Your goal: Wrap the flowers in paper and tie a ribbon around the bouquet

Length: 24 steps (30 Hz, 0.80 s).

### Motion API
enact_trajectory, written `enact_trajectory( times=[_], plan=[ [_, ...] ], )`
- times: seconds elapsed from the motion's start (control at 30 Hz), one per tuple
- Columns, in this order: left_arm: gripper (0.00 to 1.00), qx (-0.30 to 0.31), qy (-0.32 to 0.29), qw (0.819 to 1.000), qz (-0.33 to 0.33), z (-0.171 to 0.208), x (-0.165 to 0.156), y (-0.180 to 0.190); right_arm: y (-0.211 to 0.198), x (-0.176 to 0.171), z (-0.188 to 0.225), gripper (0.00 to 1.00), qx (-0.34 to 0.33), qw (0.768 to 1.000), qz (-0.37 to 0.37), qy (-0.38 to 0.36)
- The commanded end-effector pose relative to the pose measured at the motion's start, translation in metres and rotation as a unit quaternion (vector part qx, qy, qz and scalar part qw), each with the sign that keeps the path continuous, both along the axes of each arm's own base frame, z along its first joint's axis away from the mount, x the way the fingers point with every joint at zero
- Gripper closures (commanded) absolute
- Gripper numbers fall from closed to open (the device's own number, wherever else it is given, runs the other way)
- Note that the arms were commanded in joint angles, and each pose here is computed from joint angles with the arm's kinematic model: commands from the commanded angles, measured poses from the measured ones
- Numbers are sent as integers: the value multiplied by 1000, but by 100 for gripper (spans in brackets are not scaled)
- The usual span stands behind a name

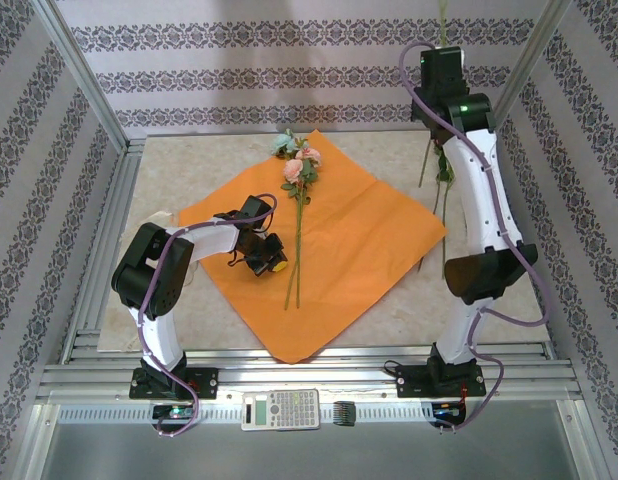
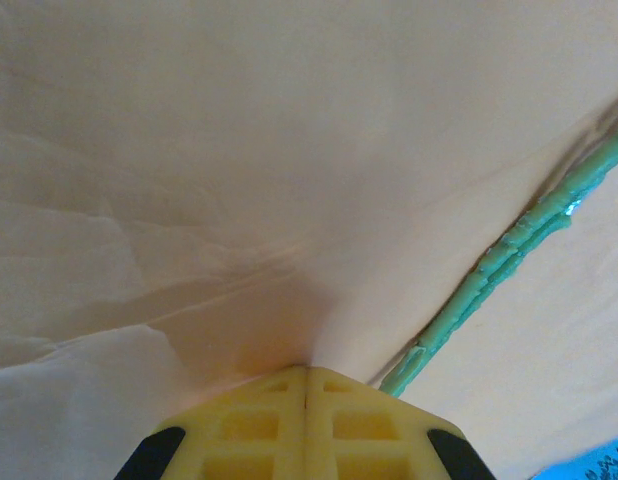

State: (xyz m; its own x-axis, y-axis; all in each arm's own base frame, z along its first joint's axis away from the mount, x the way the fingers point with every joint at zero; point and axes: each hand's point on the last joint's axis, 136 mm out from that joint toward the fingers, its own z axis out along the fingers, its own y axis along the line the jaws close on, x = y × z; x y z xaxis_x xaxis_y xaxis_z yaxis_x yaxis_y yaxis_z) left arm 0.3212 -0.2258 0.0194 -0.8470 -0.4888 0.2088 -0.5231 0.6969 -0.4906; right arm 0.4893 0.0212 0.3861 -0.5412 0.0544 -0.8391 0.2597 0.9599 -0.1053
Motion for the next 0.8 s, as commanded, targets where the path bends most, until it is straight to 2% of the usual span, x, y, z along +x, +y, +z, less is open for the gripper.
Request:
enact_trajectory(
  times=[0.0,0.1,0.2,0.33,0.47,0.63,0.77],
  plan=[
    [100,5,-1,1000,-10,0,-8,0,49,-9,-28,100,69,995,58,35],
    [100,3,-2,1000,-9,-1,-7,-1,102,-22,-91,100,152,977,101,110],
    [100,2,-2,1000,-9,0,-7,-2,151,-40,-152,100,233,946,127,185],
    [100,2,-4,1000,-9,1,-6,-2,190,-58,-219,100,293,909,125,269],
    [100,2,-4,1000,-9,1,-7,-2,212,-73,-285,100,314,868,116,368],
    [100,1,-4,1000,-9,1,-6,-3,229,-85,-325,100,281,851,139,422],
    [100,1,-5,1000,-8,1,-5,-3,239,-90,-341,100,259,841,155,448]
  ],
)
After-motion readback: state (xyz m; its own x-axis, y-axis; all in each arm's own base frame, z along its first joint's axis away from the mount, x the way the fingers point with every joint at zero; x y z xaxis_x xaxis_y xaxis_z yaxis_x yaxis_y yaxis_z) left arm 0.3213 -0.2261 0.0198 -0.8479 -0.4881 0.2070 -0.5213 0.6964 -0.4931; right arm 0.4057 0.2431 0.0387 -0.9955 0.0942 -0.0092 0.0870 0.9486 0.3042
